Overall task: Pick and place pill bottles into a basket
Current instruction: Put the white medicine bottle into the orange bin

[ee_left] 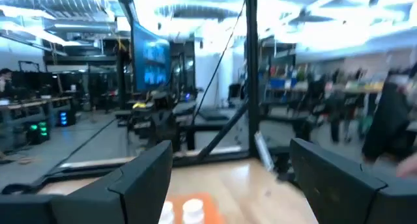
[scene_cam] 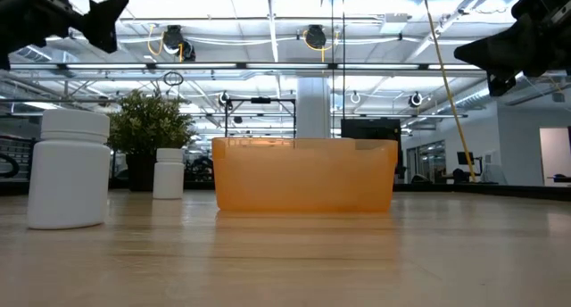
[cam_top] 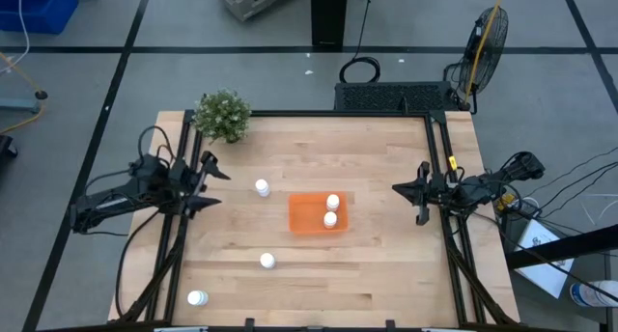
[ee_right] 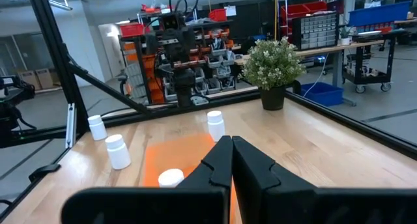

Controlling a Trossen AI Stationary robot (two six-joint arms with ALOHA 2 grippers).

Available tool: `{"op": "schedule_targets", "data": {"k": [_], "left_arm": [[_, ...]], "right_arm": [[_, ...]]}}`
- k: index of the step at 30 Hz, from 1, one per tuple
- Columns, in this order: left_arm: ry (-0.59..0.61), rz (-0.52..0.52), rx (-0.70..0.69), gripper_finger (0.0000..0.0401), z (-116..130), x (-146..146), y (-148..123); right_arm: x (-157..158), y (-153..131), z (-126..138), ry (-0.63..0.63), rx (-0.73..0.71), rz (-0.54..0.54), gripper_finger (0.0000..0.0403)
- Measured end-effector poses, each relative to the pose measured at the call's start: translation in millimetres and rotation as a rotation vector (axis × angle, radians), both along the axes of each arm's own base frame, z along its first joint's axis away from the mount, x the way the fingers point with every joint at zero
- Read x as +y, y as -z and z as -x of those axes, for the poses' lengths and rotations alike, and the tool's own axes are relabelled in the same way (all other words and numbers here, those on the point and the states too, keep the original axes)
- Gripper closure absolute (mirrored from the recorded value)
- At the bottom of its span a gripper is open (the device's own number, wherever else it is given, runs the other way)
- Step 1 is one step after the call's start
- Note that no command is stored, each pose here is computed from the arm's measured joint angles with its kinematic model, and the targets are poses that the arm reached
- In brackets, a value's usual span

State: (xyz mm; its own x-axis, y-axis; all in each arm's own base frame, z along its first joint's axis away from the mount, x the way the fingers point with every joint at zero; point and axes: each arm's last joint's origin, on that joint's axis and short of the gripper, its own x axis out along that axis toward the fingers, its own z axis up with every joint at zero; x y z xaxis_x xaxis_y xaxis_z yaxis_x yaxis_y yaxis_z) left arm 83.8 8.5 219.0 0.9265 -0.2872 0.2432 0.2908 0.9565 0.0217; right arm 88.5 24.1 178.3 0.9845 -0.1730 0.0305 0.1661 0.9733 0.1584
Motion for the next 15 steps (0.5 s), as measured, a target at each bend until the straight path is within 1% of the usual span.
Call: {"op": "schedule_targets", "data": {"k": [3, 6, 7, 13, 15], "left_arm": [[0.054, 0.101, -0.004, 0.0091, 1.4, -1.0, -4.0], [0.088, 0.211, 0.041, 0.0091, 1.1, -1.0, -3.2], [0.089, 0.226, 0.046, 0.0091, 1.1, -0.9, -3.1], [0.105, 0.244, 0.035, 0.0091, 1.8, -1.3, -5.1], [0.073, 0.297, 0.018, 0.0091, 2.1, -0.1, -7.0]], "right_arm": [[0.0, 0.0, 0.0, 0.0, 0.0, 0.0, 0.0403], [0.0, -0.1, 0.0, 0.0, 0.0, 0.0, 0.0403], [0.0, -0.1, 0.0, 0.0, 0.0, 0.0, 0.0403], [0.0, -0.5, 0.1, 0.0, -0.002, -0.001, 0.0403], [0.0, -0.5, 0.1, 0.0, -0.002, -0.001, 0.0403]]}}
